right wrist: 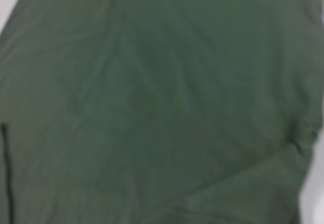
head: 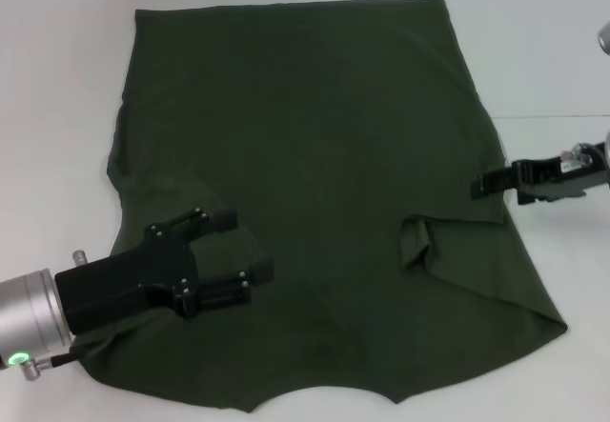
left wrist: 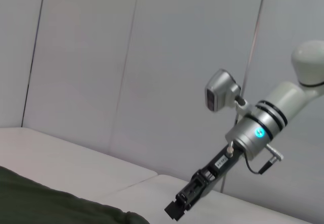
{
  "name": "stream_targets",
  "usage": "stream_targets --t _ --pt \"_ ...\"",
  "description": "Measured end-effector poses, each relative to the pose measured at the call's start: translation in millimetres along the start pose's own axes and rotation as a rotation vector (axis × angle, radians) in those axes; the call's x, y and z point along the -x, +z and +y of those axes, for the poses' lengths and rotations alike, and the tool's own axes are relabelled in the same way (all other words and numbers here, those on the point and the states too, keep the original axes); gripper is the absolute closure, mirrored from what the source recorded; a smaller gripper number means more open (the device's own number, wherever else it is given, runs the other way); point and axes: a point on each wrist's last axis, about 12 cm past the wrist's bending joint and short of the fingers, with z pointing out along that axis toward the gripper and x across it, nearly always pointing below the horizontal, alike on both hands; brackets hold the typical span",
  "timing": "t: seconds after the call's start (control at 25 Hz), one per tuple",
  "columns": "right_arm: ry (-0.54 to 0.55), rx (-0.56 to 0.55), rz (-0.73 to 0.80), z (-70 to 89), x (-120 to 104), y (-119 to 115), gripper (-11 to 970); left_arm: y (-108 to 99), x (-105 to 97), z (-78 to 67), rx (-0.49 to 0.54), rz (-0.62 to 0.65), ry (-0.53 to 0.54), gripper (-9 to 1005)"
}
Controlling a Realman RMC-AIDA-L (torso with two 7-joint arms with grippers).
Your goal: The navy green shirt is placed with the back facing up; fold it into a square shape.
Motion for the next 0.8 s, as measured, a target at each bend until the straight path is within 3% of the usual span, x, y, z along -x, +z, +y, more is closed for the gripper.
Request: stream_targets --t 0.24,0.8 --pt "0.047 -0.015 -0.015 -9.0 -11.9 8.6 80 0.5 -0.6 -0.6 -0.003 0.003 0.002 77" --pt "0.048 -0.041 -0.067 -5.6 -24.5 28.6 93 0.0 -3.2 -2.3 -0.004 0.007 -0.002 76"
